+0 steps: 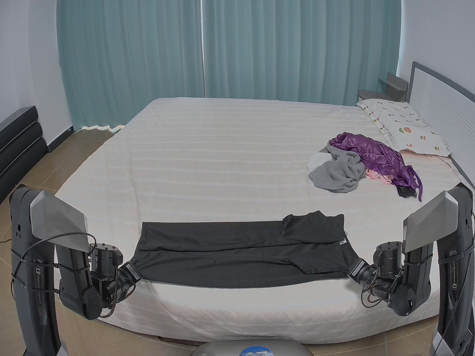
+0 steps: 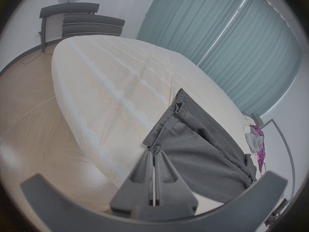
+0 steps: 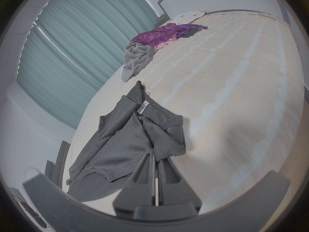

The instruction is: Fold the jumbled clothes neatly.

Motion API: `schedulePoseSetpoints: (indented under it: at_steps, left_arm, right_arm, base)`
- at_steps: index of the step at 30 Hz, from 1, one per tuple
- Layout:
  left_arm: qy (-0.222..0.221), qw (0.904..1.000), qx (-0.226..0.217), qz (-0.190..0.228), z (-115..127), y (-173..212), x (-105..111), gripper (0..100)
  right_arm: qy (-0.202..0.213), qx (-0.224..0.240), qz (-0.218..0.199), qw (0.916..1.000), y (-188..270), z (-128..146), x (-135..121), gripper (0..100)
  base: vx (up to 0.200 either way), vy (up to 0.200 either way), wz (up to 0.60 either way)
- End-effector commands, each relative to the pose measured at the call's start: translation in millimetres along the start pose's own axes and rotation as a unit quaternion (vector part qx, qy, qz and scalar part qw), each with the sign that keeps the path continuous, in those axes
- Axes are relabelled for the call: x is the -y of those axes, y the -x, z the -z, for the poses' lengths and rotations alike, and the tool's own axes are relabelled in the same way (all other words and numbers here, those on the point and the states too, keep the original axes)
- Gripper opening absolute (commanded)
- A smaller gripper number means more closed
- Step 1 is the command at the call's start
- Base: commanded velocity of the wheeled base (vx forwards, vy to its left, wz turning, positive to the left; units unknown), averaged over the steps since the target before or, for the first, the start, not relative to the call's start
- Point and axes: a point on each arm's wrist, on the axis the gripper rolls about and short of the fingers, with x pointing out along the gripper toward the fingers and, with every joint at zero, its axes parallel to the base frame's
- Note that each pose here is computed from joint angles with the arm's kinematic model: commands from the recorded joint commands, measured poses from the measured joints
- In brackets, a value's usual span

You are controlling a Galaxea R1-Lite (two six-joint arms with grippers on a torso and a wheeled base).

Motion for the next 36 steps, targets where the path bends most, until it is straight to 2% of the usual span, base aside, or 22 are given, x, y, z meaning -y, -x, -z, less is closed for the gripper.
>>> schedulePoseSetpoints:
  at_steps: [1, 8, 33, 34, 36]
  left_arm:
    - [0.002, 1.0, 0.005, 0.0, -4.2, 1.9, -1.2, 0]
    - [0.009, 0.9998, 0.017, 0.005, -13.0, 6.1, -1.2, 0]
    - [-0.051, 0.9984, -0.021, -0.016, -1.5, 16.3, -13.8, 0]
    - [-0.052, 0.9982, -0.025, -0.016, -0.3, 16.9, -14.4, 0]
    - [-0.051, 0.9982, -0.03, -0.011, 0.3, 17.3, -14.2, 0]
  right_arm:
    - [-0.003, -0.004, -0.002, 1.0, 10.8, -2.3, -0.6, 0]
    - [-0.006, -0.021, -0.015, 0.9996, 29.9, -6.2, 1.7, 0]
    - [0.017, -0.073, 0.026, 0.9969, 46.3, 12.0, 18.1, 0]
    - [0.023, -0.077, 0.03, 0.9963, 44.1, 14.3, 20.2, 100]
    - [0.026, -0.077, 0.031, 0.9962, 42.2, 14.7, 20.9, 100]
  base:
    - [0.0, 0.0, 0.0]
    - [0.0, 0.0, 0.0]
    - [0.0, 0.0, 0.0]
    - [0.0, 0.0, 0.0]
    - [0.0, 0.0, 0.0]
